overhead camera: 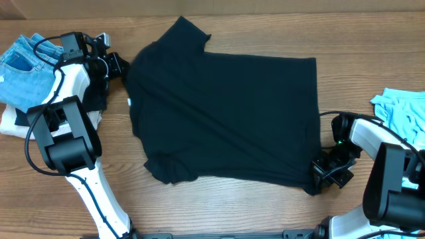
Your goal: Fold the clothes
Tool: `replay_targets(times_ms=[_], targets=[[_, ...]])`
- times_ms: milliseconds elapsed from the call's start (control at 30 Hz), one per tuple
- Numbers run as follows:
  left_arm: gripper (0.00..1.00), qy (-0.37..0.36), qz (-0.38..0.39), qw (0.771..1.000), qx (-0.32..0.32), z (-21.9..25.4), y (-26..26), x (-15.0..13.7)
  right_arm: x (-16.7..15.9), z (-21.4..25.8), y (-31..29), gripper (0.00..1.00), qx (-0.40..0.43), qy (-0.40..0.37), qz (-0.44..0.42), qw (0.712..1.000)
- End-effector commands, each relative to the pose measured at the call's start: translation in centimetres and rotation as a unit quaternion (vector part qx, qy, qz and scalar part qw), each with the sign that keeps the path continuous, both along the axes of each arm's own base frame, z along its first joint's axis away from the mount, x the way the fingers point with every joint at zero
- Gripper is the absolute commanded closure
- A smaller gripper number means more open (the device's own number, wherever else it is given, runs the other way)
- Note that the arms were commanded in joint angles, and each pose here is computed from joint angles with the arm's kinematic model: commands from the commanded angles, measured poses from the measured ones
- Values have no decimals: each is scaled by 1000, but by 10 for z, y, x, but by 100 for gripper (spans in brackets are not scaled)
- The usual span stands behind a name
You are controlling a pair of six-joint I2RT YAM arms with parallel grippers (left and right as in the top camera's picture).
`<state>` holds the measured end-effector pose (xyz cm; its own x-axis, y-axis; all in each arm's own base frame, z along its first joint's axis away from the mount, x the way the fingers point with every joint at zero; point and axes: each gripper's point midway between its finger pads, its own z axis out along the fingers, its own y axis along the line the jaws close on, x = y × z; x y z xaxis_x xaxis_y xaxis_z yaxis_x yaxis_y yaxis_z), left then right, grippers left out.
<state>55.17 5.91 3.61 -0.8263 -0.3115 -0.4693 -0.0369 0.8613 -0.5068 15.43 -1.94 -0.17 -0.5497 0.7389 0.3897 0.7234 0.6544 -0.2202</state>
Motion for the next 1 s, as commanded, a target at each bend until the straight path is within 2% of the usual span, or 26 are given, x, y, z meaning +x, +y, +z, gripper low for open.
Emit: replay_targets(times_ms=[0, 67, 100, 200, 300, 367, 433, 533, 600, 700, 767, 833, 967], targets=[[43, -47, -26, 999, -10, 37, -7, 9, 4, -5, -14, 71, -28, -4, 20, 999], [24, -63, -29, 997, -17, 57, -6, 11, 8, -4, -11, 40, -17, -17, 28, 999], [19, -70, -26, 997, -12, 69, -2, 12, 10, -2, -10, 36, -12, -25, 31, 999], [18, -95, -23, 995, 0, 114, 4, 9, 21, 6, -9, 29, -6, -68, 44, 997], [23, -102, -40, 994, 12, 155, -8, -10, 35, 24, -12, 25, -20, -121, 45, 991], [28, -92, -75, 993, 26, 178, -28, -38, 52, 45, -16, 25, -34, -176, 45, 983], [33, -59, -84, 993, 49, 190, -43, -66, 67, 66, -19, 17, -47, -225, 45, 972], [36, 9, -89, 992, 89, 199, -63, -113, 81, 93, -22, 15, -63, -285, 45, 956], [38, 64, -87, 991, 84, 197, -73, -143, 86, 95, -20, 15, -56, -299, 48, 951], [45, 148, -93, 982, 65, 185, -79, -181, 94, 94, -3, 23, -3, -318, 64, 946], [53, 224, -96, 968, 63, 173, -79, -215, 97, 95, -2, 15, 1, -324, 64, 944], [56, 295, -91, 948, 74, 157, -74, -249, 98, 96, 1, 14, 9, -328, 63, 943], [56, 338, -63, 937, 58, 129, -80, -283, 98, 95, 1, 14, 10, -326, 63, 943]])
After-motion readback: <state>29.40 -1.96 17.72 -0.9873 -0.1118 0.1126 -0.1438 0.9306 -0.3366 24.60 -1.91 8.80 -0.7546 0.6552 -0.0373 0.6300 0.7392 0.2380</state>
